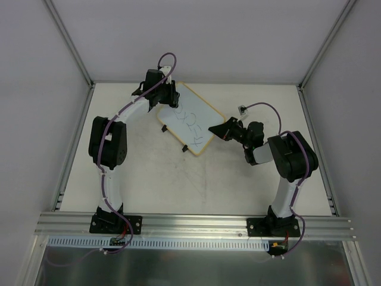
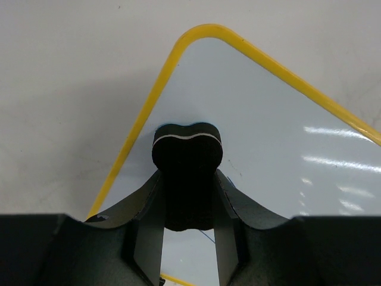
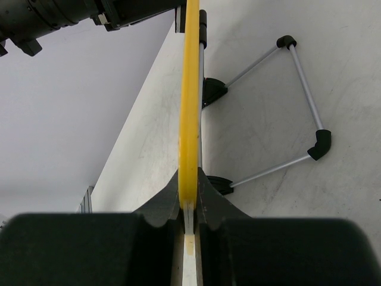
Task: Erase the whiteboard
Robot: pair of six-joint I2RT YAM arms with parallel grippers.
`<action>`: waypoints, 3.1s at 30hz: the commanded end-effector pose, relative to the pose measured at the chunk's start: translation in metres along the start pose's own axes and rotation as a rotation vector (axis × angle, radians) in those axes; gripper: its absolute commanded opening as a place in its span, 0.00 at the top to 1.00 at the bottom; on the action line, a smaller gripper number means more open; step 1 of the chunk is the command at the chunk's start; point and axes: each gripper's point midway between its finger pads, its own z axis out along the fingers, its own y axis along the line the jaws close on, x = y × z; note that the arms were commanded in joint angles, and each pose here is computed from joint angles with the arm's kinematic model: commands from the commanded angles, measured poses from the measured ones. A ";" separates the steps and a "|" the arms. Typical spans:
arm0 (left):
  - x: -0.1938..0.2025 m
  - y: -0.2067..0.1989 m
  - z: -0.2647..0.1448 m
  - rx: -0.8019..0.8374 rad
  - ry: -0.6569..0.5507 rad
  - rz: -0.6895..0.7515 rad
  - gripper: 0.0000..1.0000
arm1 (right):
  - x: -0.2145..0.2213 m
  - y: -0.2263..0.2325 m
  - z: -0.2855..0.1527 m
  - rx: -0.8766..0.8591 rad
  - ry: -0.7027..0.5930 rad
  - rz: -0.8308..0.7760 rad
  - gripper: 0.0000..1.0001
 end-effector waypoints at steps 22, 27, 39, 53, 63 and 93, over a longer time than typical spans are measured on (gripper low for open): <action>0.020 -0.116 0.006 0.235 0.051 0.110 1.00 | -0.038 0.048 0.000 -0.183 -0.125 -0.177 0.99; 0.014 -0.097 0.007 0.170 0.037 0.113 1.00 | -0.039 0.049 -0.001 -0.184 -0.125 -0.178 0.99; 0.012 -0.002 0.000 -0.034 0.056 0.043 1.00 | -0.040 0.049 -0.002 -0.183 -0.131 -0.181 0.99; 0.040 0.013 0.004 -0.023 0.129 0.001 1.00 | -0.041 0.050 -0.002 -0.186 -0.131 -0.185 1.00; 0.052 -0.032 -0.002 0.055 0.152 0.055 1.00 | -0.041 0.050 -0.002 -0.185 -0.133 -0.186 1.00; 0.088 -0.099 -0.022 0.182 0.228 0.064 1.00 | -0.043 0.054 -0.004 -0.193 -0.133 -0.191 1.00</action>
